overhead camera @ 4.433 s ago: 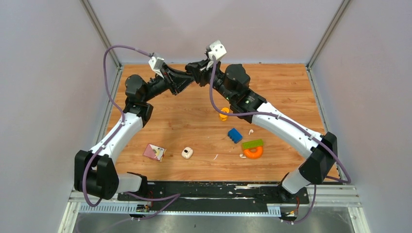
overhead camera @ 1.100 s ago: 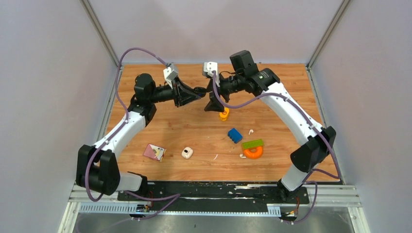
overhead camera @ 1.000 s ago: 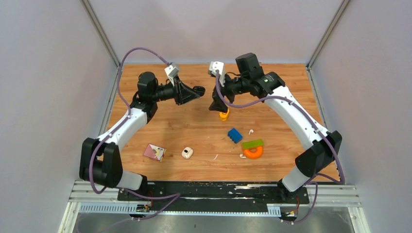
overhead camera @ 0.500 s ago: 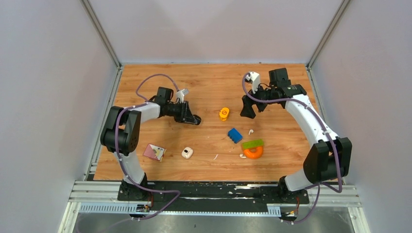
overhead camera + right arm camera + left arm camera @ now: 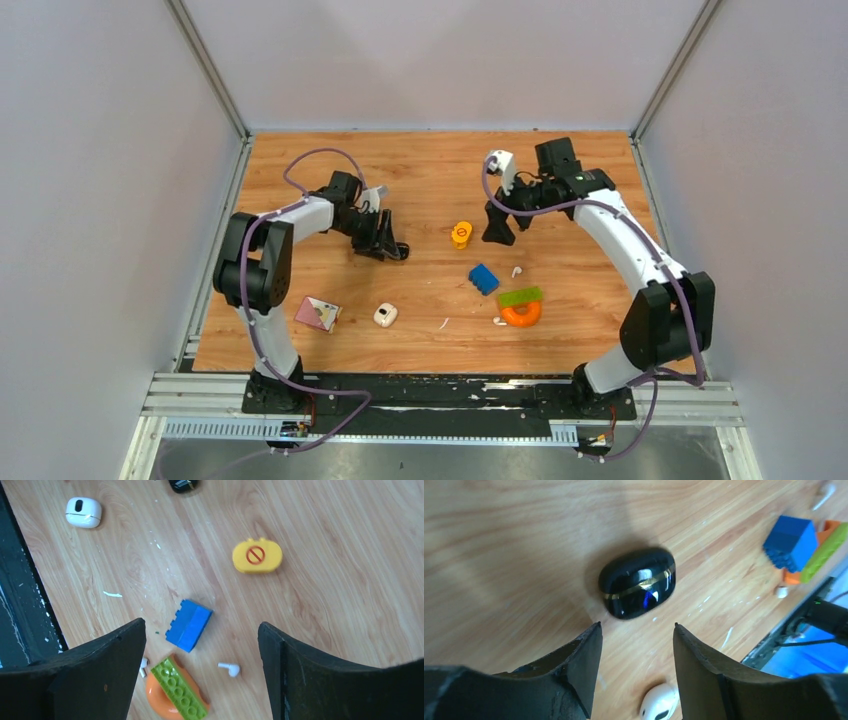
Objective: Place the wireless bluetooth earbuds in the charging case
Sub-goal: Place the charging case with the earbuds at the center of the board, then move the charging case to the center of the board.
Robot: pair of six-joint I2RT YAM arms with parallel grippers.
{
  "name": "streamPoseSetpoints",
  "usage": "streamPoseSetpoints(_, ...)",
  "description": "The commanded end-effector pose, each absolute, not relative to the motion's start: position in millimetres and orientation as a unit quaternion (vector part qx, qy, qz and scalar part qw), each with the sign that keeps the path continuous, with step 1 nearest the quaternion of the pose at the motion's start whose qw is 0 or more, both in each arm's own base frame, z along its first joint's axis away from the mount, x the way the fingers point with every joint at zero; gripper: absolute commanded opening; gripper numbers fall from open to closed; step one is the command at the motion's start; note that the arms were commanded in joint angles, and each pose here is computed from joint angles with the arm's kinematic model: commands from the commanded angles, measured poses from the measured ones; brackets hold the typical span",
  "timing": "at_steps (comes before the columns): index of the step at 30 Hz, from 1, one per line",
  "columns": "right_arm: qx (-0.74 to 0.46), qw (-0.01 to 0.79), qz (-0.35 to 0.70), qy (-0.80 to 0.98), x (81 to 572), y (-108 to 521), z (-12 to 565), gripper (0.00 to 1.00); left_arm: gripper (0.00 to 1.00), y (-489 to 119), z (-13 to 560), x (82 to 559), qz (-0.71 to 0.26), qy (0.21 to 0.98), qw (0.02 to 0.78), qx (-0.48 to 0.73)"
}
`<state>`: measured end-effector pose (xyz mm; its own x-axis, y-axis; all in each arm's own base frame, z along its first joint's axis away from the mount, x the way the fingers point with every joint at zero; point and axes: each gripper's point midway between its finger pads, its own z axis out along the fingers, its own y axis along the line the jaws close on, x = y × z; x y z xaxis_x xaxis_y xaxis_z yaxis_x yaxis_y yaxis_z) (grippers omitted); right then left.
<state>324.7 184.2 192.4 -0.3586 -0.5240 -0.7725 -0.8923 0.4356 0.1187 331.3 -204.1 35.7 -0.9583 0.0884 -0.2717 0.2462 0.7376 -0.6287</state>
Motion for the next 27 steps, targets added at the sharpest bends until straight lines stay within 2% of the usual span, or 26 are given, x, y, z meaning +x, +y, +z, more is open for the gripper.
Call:
streamPoseSetpoints(1, -0.556, 0.341, 0.28, 0.704, 319.4, 231.7, 195.8, 0.81, 0.62, -161.4, 63.8, 318.7, -0.25, 0.949, 0.137, 0.133)
streamPoseSetpoints(7, -0.638, 0.298, 0.3, 0.643, 299.6, 297.5, 171.2, 0.73, 0.62, -113.0, 107.1, 308.9, -0.202, 0.95, 0.2, 0.126)
streamPoseSetpoints(9, -0.649, 0.286, 0.3, 0.638, 294.6, 315.8, 164.5, 0.72, 0.62, -108.7, 121.2, 299.5, -0.204, 0.939, 0.223, 0.166)
streamPoseSetpoints(13, -0.599, 0.283, 0.326, 0.674, 300.2, 335.8, 170.7, 0.7, 0.61, -122.5, 125.6, 256.8, -0.254, 0.914, 0.193, 0.252)
streamPoseSetpoints(16, -0.562, 0.296, 0.336, 0.696, 305.0, 330.5, 186.7, 0.69, 0.6, -126.7, 106.7, 228.8, -0.208, 0.89, 0.182, 0.362)
streamPoseSetpoints(20, -0.52, 0.34, 0.336, 0.708, 310.4, 309.4, 215.1, 0.69, 0.56, -125.6, 90.7, 241.8, -0.147, 0.865, 0.21, 0.431)
streamPoseSetpoints(24, -0.466, 0.392, 0.332, 0.72, 315.2, 281.7, 248.8, 0.7, 0.5, -134.6, 69.5, 240.2, -0.124, 0.838, 0.175, 0.502)
streamPoseSetpoints(27, -0.419, 0.431, 0.325, 0.73, 320.7, 258.6, 267.3, 0.71, 0.49, -145.3, 50.8, 232.9, -0.11, 0.8, 0.173, 0.564)
